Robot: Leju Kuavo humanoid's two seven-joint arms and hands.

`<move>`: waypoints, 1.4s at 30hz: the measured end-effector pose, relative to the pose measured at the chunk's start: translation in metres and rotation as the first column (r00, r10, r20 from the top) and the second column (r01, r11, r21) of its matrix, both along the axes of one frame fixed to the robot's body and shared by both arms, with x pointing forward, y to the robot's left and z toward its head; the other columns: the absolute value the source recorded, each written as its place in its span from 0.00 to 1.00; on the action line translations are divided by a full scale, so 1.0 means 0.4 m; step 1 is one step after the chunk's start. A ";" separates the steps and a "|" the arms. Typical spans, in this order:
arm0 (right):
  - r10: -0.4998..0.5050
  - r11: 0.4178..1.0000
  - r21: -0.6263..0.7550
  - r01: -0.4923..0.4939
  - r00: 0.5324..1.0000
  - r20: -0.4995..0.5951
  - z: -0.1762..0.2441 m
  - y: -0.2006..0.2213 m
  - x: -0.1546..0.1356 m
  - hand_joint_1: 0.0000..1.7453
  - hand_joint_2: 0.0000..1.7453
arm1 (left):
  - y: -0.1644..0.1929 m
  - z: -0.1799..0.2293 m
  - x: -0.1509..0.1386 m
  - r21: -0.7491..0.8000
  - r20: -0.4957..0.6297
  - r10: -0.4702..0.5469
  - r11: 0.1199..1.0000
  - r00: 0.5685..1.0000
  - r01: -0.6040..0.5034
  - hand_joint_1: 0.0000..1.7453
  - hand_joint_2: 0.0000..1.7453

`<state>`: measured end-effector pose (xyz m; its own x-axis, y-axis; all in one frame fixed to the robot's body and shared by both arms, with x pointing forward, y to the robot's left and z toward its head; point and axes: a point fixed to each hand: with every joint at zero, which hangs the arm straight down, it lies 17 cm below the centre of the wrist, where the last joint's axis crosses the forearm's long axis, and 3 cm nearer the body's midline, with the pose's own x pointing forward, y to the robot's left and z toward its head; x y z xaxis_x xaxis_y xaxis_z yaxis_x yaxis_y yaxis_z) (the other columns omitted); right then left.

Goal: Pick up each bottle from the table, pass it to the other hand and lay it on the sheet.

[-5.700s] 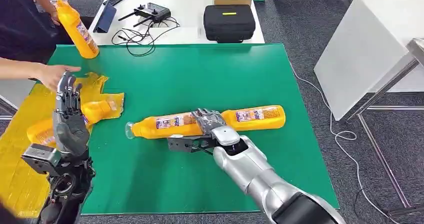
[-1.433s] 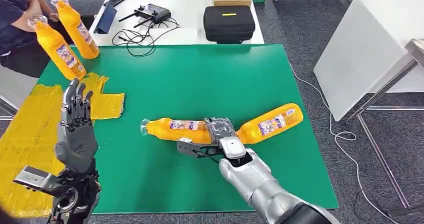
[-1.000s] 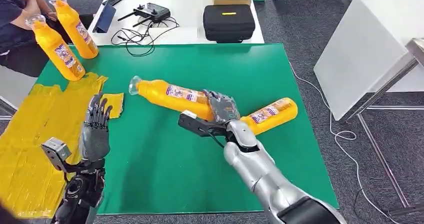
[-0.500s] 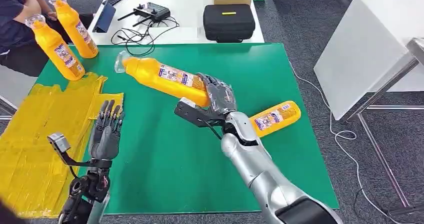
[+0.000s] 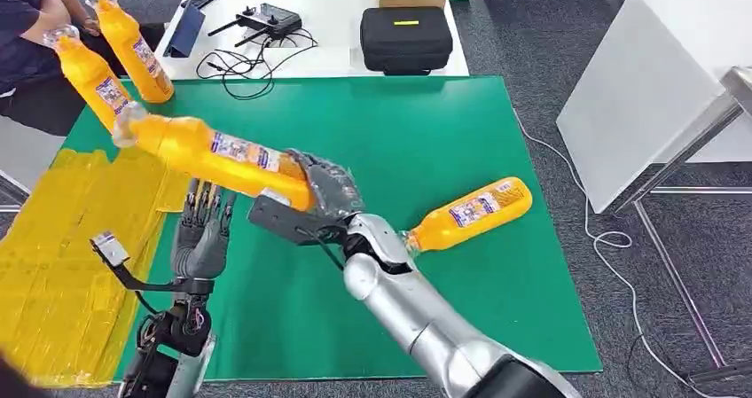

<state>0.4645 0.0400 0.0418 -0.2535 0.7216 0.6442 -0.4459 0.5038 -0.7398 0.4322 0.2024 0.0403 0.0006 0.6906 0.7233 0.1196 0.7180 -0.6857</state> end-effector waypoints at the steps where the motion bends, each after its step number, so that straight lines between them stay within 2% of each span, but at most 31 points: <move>1: 0.010 1.000 -0.003 -0.010 1.000 -0.010 -0.008 0.010 -0.013 1.00 1.00 | 0.004 0.002 -0.005 -0.002 0.001 0.010 1.000 1.000 -0.010 0.00 1.00; 9: 0.132 0.988 -0.072 -0.138 0.988 -0.083 -0.089 0.092 -0.140 1.00 1.00 | 0.045 0.016 -0.047 -0.003 0.014 0.076 0.997 0.997 -0.076 0.00 1.00; 18: 0.173 0.977 -0.108 -0.184 0.980 -0.100 -0.111 0.112 -0.175 1.00 1.00 | 0.070 0.031 -0.087 0.004 0.027 0.096 0.995 0.995 -0.096 0.00 1.00; 19: 0.172 0.977 -0.107 -0.183 0.980 -0.101 -0.110 0.111 -0.174 1.00 1.00 | 0.068 0.033 -0.087 0.006 0.029 0.091 0.996 0.995 -0.092 0.32 1.00; 20: 0.170 0.978 -0.105 -0.180 0.980 -0.102 -0.109 0.110 -0.171 1.00 1.00 | 0.064 0.035 -0.087 0.007 0.031 0.082 0.997 0.996 -0.082 1.00 1.00; 37: 0.159 0.977 -0.127 -0.169 0.984 -0.082 -0.099 0.087 -0.135 1.00 1.00 | 0.058 0.061 -0.058 0.026 0.072 0.071 0.997 0.995 -0.073 1.00 1.00; 38: 0.159 0.977 -0.127 -0.169 0.984 -0.081 -0.098 0.086 -0.133 0.27 1.00 | 0.058 0.062 -0.056 0.028 0.073 0.071 0.997 0.995 -0.074 1.00 1.00; 39: 0.158 0.977 -0.129 -0.168 0.984 -0.080 -0.098 0.084 -0.131 0.00 0.00 | 0.058 0.063 -0.054 0.032 0.075 0.071 0.997 0.995 -0.074 1.00 1.00; 42: 0.154 0.977 -0.136 -0.163 0.985 -0.074 -0.100 0.075 -0.125 0.00 0.00 | 0.060 0.072 -0.036 0.087 0.089 0.085 0.992 0.992 -0.092 1.00 1.00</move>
